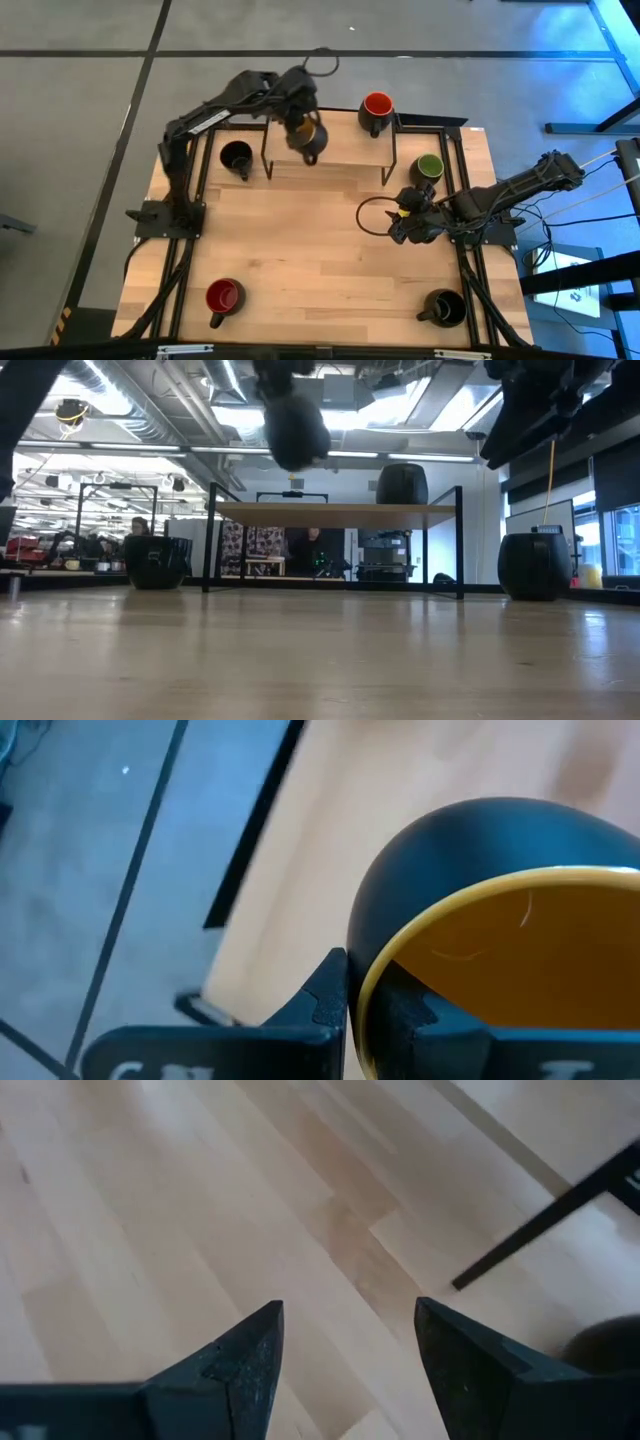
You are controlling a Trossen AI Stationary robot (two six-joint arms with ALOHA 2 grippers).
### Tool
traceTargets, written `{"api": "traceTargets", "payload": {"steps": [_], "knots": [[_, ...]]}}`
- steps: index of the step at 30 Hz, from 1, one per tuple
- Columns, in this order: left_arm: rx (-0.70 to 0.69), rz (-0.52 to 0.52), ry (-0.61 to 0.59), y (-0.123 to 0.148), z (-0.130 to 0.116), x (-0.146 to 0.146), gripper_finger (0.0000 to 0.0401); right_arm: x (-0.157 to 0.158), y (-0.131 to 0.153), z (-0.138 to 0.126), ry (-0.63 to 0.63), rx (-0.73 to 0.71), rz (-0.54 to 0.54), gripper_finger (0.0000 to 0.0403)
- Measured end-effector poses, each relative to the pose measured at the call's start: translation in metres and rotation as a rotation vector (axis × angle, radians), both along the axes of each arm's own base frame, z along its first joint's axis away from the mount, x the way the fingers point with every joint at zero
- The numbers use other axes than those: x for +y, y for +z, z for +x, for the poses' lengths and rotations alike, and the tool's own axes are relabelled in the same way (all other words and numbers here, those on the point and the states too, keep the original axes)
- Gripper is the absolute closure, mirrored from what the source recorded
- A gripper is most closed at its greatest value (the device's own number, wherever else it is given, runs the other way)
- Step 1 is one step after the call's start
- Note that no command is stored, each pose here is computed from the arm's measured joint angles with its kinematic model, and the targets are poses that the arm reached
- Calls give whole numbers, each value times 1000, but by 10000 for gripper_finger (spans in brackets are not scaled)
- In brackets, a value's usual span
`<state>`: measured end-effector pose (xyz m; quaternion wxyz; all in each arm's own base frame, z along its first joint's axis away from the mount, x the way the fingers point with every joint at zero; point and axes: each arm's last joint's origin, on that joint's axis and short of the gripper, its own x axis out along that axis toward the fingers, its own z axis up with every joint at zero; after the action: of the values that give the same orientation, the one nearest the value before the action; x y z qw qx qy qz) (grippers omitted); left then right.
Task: Place coffee mugs
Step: Put the yellow cup on the shelf
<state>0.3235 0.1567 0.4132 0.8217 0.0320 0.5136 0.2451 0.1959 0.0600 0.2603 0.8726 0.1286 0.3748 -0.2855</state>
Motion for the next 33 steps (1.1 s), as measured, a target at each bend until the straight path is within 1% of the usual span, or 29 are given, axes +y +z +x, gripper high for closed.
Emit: {"api": "traceTargets", "payload": {"steps": [4,7,11,15,19,25,29,33], "knots": [[-16,20,-3,-19,21,22,385,-1,-9,-3,-31,15,32,189],[-26,17,13,-32,31,37,385,-1,-18,-5,-55,32,69,189],[-34,31,45,-45,39,55,385,-1,-24,-7,-83,42,118,189],[-90,18,50,-47,41,64,384,-1,-24,-7,-99,33,130,189],[-119,-5,33,-46,42,66,384,-1,-24,-7,-100,32,131,189],[-121,-5,31,-47,43,67,383,-1,-24,-7,-101,32,131,189],[-107,-31,23,-56,44,67,383,-1,-24,-7,-101,32,131,189],[-103,-32,28,-58,44,67,378,-1,-24,-7,-102,30,127,189]]}}
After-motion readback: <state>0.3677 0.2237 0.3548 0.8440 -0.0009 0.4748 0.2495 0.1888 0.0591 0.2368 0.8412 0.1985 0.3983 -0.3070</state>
